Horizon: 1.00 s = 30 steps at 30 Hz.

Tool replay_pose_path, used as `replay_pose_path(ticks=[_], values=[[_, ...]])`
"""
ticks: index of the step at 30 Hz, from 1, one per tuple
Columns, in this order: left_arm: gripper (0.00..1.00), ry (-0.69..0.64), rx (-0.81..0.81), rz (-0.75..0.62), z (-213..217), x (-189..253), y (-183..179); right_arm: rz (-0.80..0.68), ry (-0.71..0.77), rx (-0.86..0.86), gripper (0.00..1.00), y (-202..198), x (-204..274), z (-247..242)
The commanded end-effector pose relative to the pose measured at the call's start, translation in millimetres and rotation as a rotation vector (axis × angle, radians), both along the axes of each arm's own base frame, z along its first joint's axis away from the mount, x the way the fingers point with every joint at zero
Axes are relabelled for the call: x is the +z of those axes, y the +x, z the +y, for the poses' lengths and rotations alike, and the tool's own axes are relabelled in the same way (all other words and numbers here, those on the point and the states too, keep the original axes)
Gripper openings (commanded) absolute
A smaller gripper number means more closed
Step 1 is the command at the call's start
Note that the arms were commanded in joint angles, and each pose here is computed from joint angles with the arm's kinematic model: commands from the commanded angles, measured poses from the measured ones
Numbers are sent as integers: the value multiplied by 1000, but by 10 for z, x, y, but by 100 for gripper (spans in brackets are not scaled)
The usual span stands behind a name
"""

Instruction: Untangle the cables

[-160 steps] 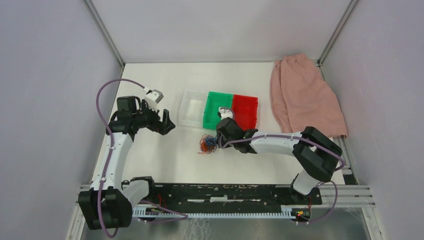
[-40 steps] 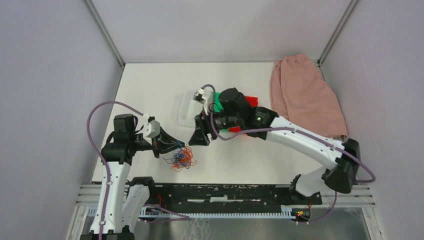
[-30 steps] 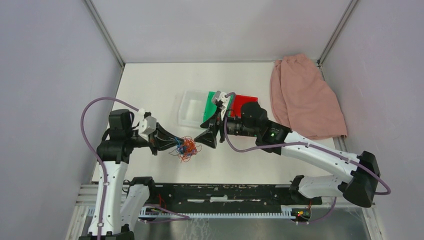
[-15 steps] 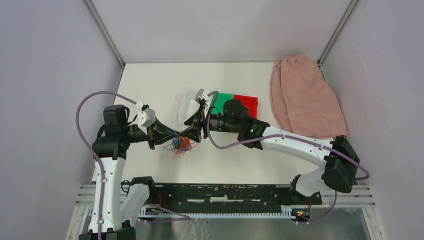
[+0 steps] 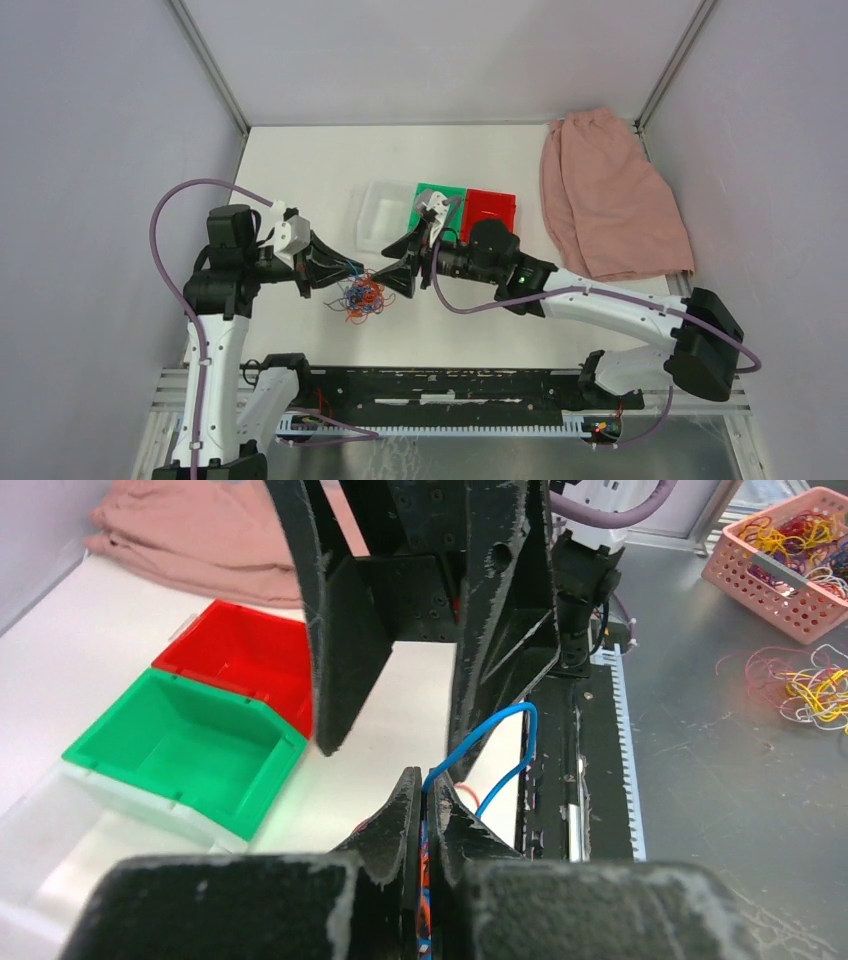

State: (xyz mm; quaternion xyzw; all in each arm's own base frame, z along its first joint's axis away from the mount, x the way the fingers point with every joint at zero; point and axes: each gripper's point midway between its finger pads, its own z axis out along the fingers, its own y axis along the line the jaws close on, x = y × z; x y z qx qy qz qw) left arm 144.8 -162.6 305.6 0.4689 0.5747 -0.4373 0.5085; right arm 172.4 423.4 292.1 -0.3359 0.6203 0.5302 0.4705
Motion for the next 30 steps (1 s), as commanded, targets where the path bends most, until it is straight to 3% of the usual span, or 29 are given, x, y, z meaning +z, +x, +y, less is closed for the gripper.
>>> replay_pose_path(ticks=[1, 8, 17, 22, 30], values=[[3, -62, -96, -83, -67, 334, -189, -51, 55, 4, 69, -152, 265, -234], [3, -65, -104, -94, -72, 381, -214, -53, 89, 67, 70, -293, 324, -265], [3, -75, -119, -101, -78, 447, -238, -25, 70, 172, 69, -286, 303, 415], [3, -77, -120, -95, -78, 505, -236, 29, 21, 64, 60, -117, -26, 540], [3, -73, -124, -152, -82, 766, -308, 89, -1, -81, 50, 112, -365, 191]])
